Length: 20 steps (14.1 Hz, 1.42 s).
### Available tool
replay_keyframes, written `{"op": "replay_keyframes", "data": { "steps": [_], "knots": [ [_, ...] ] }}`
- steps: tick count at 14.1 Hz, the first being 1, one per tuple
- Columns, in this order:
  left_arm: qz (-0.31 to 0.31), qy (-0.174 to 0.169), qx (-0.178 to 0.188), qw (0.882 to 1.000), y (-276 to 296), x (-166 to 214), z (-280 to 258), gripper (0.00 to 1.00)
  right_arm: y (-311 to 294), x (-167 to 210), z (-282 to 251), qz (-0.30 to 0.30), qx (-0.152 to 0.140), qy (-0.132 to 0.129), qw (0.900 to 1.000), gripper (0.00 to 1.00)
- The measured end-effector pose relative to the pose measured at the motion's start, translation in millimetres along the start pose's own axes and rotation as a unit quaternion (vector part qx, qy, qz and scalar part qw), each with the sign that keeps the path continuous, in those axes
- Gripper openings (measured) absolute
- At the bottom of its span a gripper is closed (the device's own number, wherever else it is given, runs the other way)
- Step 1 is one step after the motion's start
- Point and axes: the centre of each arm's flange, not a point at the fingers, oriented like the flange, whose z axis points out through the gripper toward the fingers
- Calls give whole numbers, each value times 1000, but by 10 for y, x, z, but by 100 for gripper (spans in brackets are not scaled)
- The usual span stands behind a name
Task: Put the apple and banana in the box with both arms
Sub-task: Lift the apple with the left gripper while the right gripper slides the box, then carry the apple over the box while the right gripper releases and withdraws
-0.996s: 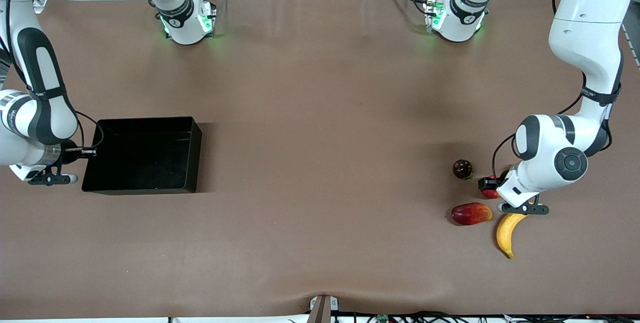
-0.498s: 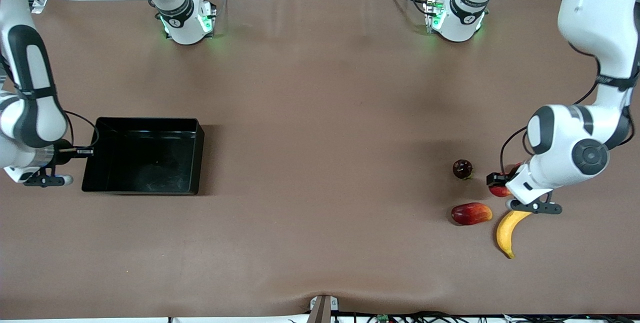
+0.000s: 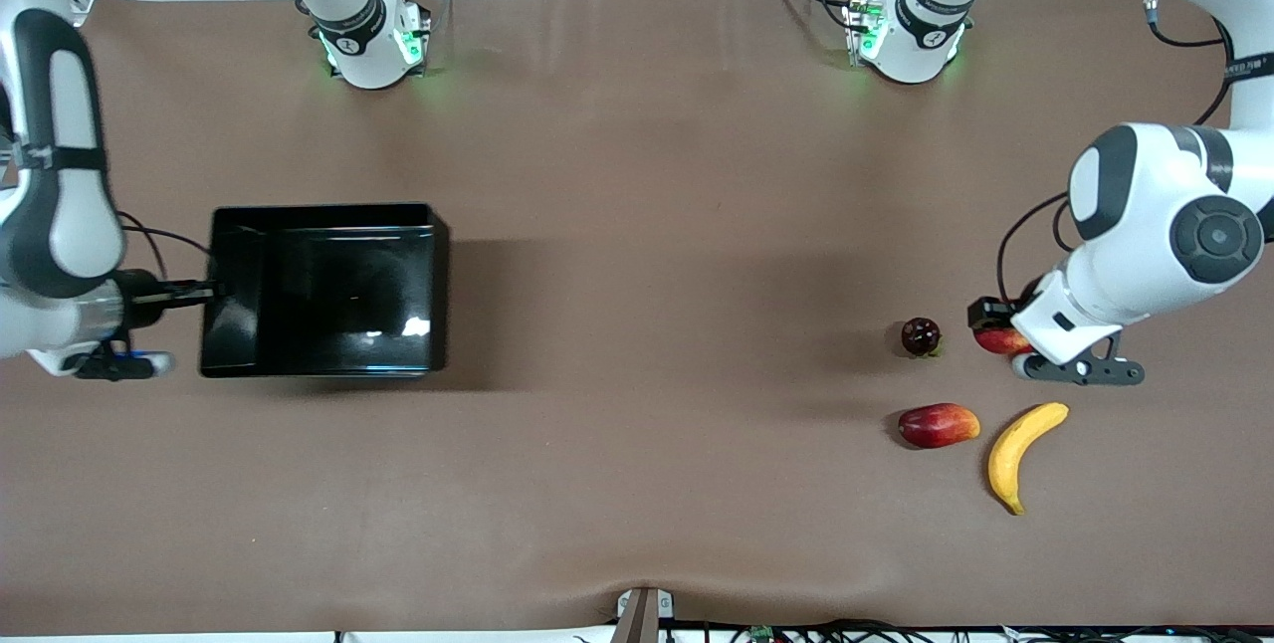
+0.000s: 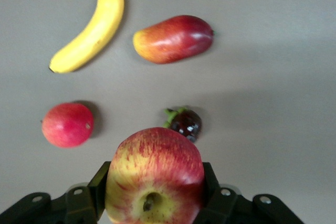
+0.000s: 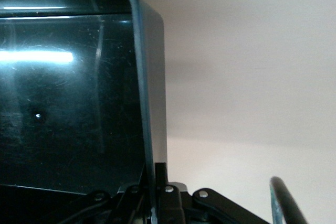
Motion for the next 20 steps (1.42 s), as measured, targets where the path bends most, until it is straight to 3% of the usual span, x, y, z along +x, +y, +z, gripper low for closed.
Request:
{"op": "replay_keyframes", "data": {
  "steps": [3, 6, 13, 20],
  "knots": [
    [-24, -6, -5, 1000, 425, -77, -60, 70, -1212, -19, 106, -26, -13, -6, 1000, 5],
    [-48, -5, -9, 999, 656, -115, -87, 70, -2039, -67, 265, -35, -28, 12, 999, 5],
    [-74, -15, -11, 997, 951, -183, -32, 70, -3341, -97, 1090, -26, -47, 44, 998, 5],
    [-89, -22, -9, 996, 1320, -259, 49, 70, -4043, -12, 1978, 45, -34, 71, 996, 6]
  ]
}}
